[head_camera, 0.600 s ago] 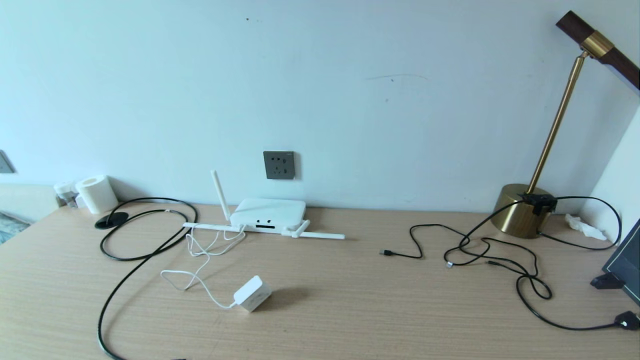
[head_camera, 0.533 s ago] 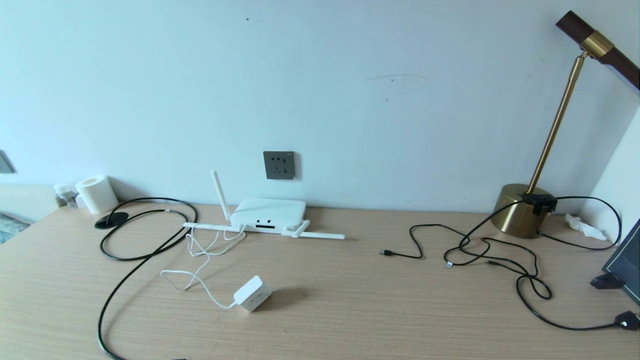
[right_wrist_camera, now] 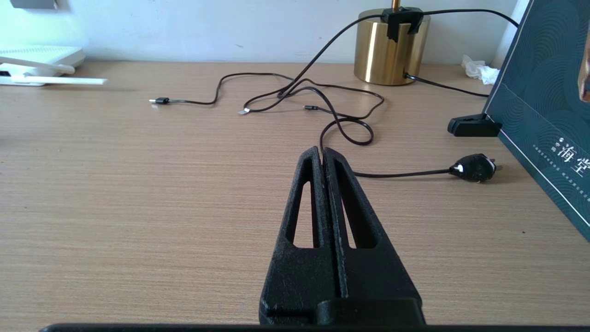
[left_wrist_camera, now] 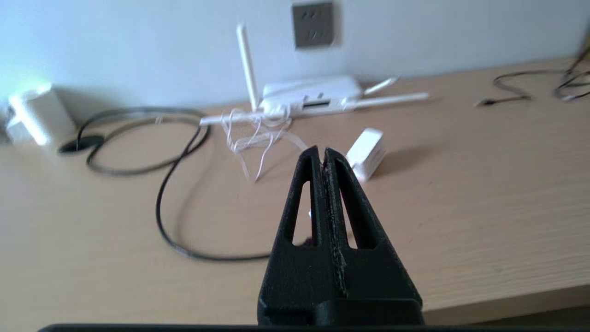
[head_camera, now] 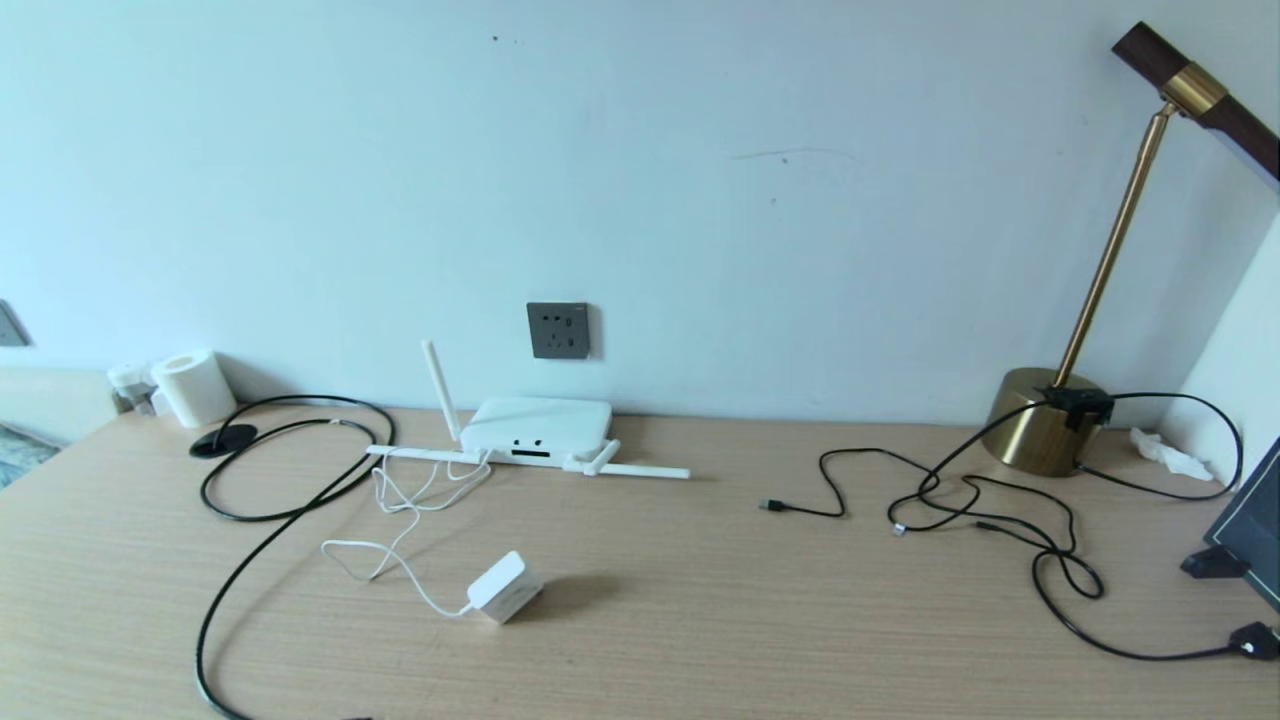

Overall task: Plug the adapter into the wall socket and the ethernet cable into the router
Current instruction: Pick up plug

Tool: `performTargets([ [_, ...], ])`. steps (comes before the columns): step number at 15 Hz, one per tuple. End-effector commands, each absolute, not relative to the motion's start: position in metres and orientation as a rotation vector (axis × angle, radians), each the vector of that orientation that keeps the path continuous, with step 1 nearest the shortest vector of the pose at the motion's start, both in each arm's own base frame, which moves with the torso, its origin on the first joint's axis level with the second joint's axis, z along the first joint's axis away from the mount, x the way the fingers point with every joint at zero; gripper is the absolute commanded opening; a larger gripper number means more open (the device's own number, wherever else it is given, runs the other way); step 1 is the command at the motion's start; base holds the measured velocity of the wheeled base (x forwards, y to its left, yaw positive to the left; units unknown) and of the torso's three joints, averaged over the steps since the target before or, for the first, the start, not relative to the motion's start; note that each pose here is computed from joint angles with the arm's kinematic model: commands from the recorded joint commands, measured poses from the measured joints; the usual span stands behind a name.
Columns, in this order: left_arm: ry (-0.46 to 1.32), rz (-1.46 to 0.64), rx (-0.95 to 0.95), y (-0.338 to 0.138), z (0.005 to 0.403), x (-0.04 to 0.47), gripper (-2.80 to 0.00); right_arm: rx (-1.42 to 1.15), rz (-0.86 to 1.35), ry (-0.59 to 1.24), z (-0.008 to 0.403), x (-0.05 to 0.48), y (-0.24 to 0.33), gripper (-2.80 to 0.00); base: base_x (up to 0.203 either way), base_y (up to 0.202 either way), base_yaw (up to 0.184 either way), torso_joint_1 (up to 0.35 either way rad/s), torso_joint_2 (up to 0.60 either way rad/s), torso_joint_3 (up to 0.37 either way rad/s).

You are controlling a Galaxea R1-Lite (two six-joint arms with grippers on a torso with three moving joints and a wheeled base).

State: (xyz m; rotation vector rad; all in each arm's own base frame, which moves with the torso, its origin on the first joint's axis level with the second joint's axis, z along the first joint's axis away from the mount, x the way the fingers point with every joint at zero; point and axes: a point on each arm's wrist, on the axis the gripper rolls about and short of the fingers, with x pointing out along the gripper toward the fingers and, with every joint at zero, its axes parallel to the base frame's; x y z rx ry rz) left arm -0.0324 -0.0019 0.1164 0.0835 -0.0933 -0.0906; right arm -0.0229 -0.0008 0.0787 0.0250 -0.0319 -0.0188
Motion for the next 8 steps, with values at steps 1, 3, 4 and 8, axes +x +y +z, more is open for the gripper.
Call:
performTargets([
  [1, -0.017, -0.172, 0.086, -0.002, 0.165, -0.018, -2.80, 0.022, -0.020, -0.022, 0.076, -0.022, -0.001, -2.80, 0.000, 0.000, 0.000, 0.000, 0.00, 0.000],
  [3, 0.142, -0.295, 0.094, -0.006, 0.189, 0.016, -2.80, 0.025, -0.020, -0.022, 0.076, -0.022, -0.001, -2.80, 0.000, 0.000, 0.000, 0.000, 0.00, 0.000],
  [4, 0.219, -0.356, 0.104, -0.010, 0.195, 0.034, -2.80, 0.025, -0.019, -0.023, 0.076, -0.022, -0.001, -2.80, 0.000, 0.000, 0.000, 0.000, 0.00, 0.000],
  [8, 0.485, -0.588, 0.195, -0.037, 0.190, 0.097, 0.00, 0.025, -0.020, -0.021, 0.076, -0.022, -0.001, -2.80, 0.000, 0.000, 0.000, 0.000, 0.00, 0.000],
])
